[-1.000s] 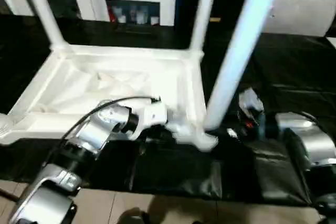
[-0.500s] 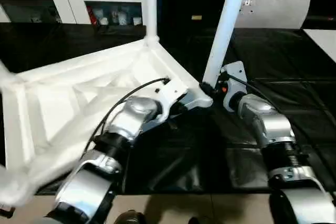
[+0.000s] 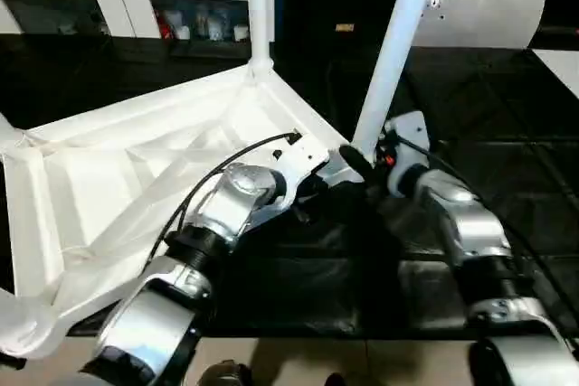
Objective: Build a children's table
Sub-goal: Rotate leg to tighten
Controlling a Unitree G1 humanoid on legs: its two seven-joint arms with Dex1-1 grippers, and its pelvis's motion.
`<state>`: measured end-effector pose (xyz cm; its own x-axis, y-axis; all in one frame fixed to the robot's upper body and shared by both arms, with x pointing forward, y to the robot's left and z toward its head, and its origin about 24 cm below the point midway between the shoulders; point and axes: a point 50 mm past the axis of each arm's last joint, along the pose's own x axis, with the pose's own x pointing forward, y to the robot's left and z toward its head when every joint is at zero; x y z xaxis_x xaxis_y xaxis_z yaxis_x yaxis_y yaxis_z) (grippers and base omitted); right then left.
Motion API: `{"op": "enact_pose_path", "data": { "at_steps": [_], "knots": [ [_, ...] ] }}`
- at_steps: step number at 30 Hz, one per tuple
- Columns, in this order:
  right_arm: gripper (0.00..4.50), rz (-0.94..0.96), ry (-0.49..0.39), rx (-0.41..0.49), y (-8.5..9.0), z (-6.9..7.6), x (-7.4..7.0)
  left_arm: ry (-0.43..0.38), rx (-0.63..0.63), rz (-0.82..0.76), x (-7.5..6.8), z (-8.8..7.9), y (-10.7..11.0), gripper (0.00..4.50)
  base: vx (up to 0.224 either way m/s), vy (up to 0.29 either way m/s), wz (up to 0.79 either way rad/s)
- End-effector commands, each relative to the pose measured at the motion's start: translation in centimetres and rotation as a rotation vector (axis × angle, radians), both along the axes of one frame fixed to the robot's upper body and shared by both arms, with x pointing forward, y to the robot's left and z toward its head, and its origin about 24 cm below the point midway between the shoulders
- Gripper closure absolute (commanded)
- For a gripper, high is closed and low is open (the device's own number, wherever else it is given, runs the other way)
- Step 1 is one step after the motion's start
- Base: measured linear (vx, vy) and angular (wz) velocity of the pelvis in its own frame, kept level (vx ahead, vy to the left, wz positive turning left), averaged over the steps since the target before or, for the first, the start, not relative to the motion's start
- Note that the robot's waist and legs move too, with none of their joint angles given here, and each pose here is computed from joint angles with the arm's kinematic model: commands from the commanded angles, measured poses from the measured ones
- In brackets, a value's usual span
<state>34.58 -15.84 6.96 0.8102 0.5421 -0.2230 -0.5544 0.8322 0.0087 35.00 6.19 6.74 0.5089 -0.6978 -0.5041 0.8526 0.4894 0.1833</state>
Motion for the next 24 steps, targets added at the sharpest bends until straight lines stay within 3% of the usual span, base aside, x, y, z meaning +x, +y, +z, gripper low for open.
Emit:
{"op": "enact_pose_path", "data": {
  "at_steps": [1,7,13,15,24],
  "knots": [
    [0.29,0.052,-0.014,0.003,-0.2,0.3,-0.2,-0.032,0.026,-0.031,0.0,0.2,0.6,4.5,0.0,0.0,0.0],
    [0.06,0.242,-0.034,-0.095,-2.9,1.4,-1.3,-0.013,0.068,-0.184,-1.0,-0.6,2.6,4.5,0.0,0.0,0.0],
    [0.06,0.38,-0.033,-0.119,-3.7,1.9,-2.2,-0.004,0.058,-0.342,-2.1,-0.6,3.2,4.5,0.0,0.0,0.0],
    [0.06,0.47,-0.032,-0.118,-4.0,2.1,-2.7,0.034,0.088,-0.482,-3.2,-0.8,3.8,4.5,0.0,0.0,0.0],
    [0.87,0.67,0.054,-0.048,-3.7,1.8,-4.5,0.083,0.098,-0.633,-4.5,-0.7,4.6,4.5,0.0,0.0,0.0]
  ]
}}
